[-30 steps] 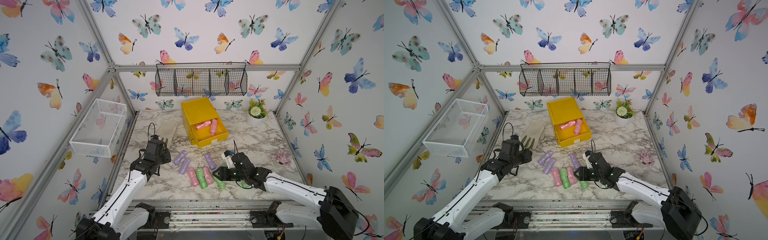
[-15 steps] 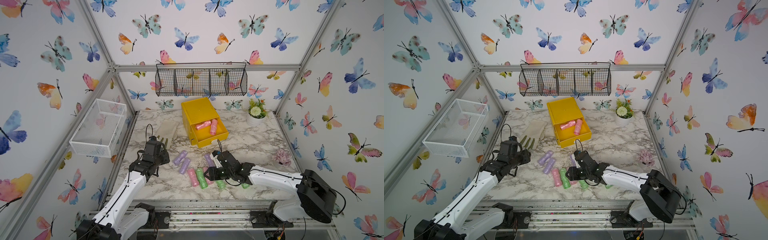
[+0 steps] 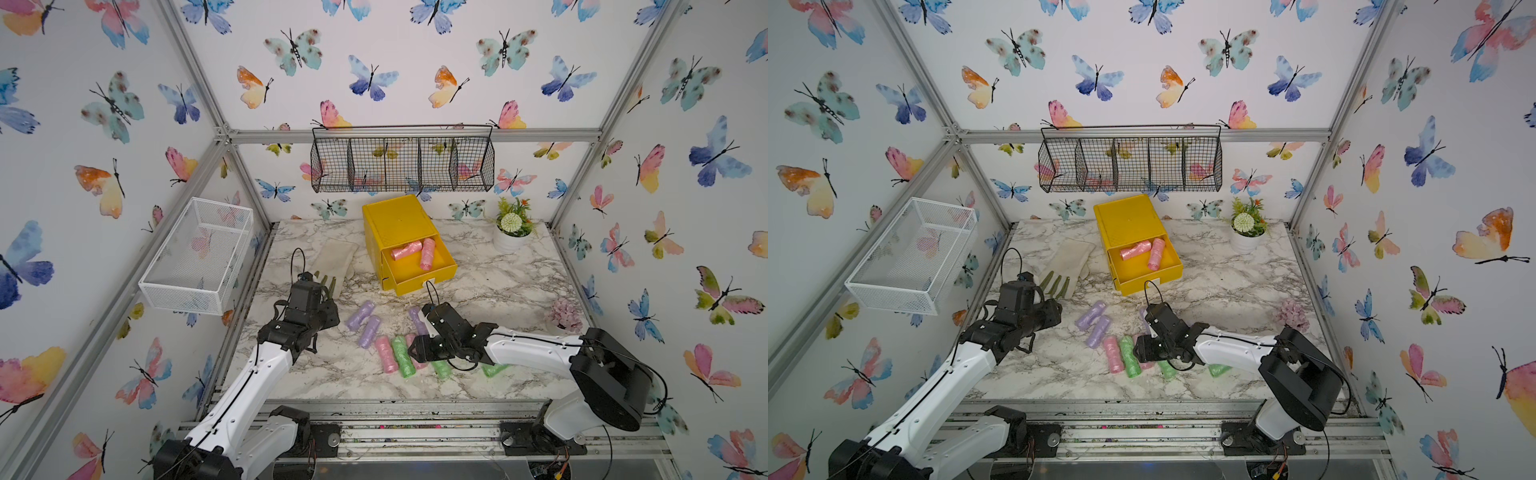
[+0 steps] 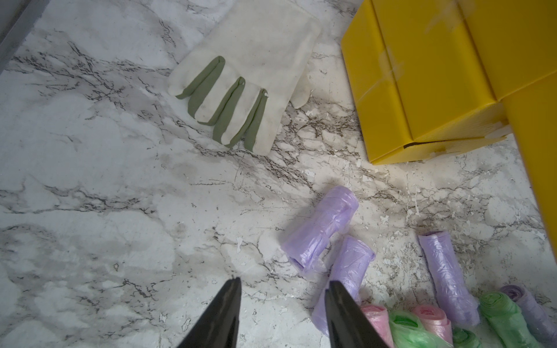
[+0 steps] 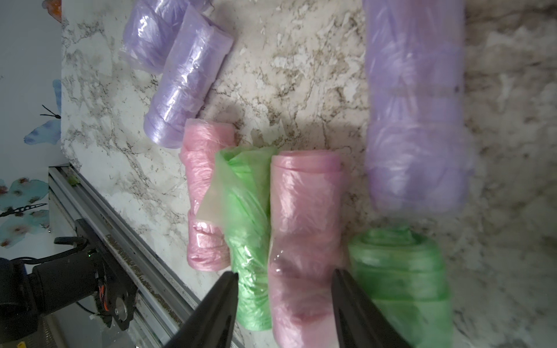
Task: Sort the rolls of trash bags by color and place them into the drawer
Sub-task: Pick up the roll of trash bags from the center of the board.
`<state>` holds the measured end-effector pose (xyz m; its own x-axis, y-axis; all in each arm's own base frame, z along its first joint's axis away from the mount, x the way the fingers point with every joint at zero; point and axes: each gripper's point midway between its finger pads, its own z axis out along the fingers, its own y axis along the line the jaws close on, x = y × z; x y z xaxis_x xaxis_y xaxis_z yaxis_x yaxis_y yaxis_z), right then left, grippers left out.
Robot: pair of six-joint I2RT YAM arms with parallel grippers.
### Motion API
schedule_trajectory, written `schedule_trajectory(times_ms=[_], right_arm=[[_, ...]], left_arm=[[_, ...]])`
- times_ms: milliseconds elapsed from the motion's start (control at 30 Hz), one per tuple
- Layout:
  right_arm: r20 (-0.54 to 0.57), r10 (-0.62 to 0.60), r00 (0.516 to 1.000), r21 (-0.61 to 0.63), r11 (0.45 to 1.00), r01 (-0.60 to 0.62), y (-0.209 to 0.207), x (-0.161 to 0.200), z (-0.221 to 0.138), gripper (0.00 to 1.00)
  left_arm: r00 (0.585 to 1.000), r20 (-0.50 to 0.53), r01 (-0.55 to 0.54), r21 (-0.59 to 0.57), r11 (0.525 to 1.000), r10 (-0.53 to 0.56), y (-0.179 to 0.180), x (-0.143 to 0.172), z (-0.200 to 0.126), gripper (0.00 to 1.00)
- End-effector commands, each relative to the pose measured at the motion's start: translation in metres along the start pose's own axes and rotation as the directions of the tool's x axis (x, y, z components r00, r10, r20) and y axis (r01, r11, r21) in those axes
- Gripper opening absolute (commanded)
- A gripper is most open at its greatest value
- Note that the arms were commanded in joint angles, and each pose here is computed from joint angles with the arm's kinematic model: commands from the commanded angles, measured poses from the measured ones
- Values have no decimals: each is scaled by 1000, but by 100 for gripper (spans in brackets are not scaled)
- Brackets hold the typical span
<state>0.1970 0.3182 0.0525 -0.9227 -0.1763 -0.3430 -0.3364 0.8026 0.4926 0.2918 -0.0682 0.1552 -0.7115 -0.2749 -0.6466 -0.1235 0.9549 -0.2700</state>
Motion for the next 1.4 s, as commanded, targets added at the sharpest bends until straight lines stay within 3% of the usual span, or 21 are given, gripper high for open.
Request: schedule_trajectory(times_ms=[0,533,1367], right_arm=[[-3,-17,1000,49,999,17,-5,-2,1,56],[-59,-4,998,96,995,10,-17,8,15,59],[-22,-34,999,105,994,36,-11,-1,-4,37]], left_arm=[[1000,14,-4,11,1000,4,-1,-4,-2,50],[1000,12,-5,10,1000,5,-1,-3,-2,50],[1000,17,-4,8,1000,4,0,-4,-3,50]])
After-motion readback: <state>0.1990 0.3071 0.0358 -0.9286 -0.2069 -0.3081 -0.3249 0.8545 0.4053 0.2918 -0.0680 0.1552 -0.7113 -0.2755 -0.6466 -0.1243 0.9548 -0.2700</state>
